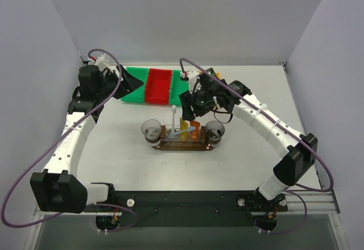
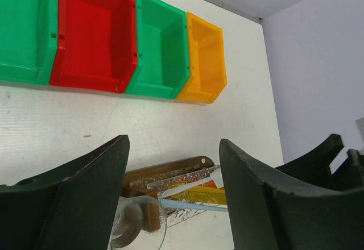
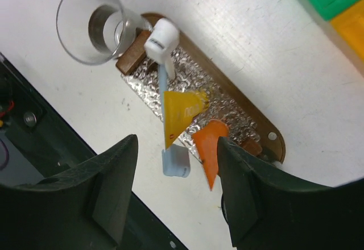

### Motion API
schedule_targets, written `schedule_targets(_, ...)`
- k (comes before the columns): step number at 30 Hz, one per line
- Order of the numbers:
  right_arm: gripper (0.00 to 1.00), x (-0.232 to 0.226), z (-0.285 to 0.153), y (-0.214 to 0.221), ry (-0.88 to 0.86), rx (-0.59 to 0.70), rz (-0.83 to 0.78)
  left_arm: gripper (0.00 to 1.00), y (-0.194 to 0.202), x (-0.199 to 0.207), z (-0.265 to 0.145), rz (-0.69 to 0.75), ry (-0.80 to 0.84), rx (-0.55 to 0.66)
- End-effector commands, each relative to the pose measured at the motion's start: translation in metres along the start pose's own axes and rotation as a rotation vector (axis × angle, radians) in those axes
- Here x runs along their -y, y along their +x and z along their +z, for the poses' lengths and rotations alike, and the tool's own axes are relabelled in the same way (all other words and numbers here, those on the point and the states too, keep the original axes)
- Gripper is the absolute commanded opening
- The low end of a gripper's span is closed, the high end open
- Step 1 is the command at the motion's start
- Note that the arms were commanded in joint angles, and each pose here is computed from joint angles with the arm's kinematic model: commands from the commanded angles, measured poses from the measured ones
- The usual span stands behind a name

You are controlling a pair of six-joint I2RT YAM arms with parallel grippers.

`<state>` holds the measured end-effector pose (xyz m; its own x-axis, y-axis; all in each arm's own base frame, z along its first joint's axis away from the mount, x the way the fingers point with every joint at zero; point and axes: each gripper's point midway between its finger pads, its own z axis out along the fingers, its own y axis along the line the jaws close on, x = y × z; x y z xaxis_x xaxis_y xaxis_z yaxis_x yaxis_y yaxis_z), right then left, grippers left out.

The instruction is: Prepare toiletry sets of a toothbrush and toothpaste on the tray

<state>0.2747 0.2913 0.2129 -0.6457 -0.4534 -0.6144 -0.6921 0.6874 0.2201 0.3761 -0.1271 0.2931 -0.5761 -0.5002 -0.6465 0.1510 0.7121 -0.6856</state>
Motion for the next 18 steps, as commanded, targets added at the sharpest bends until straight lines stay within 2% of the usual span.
schedule_targets(1,0.53,0.027,-0.036,-0.041,0.051,0.221,0.139,0.75,-0.028,0.005,-0.016,0.069,-0.049,0.103)
schedule_targets(5,0.54,0.06,-0.049,-0.05,0.105,0.315,0.28,0.75,-0.036,0.002,-0.027,0.104,-0.086,0.156)
schedule_targets(9,0.55,0.096,-0.062,-0.043,0.196,0.358,0.389,0.78,-0.041,0.001,-0.038,0.123,-0.119,0.204)
schedule_targets(15,0.56,0.15,-0.113,-0.029,0.399,0.485,0.495,0.8,-0.051,-0.004,-0.06,0.144,-0.194,0.283)
schedule_targets(18,0.57,0.167,-0.144,-0.019,0.519,0.55,0.49,0.81,-0.055,-0.009,-0.07,0.158,-0.245,0.312)
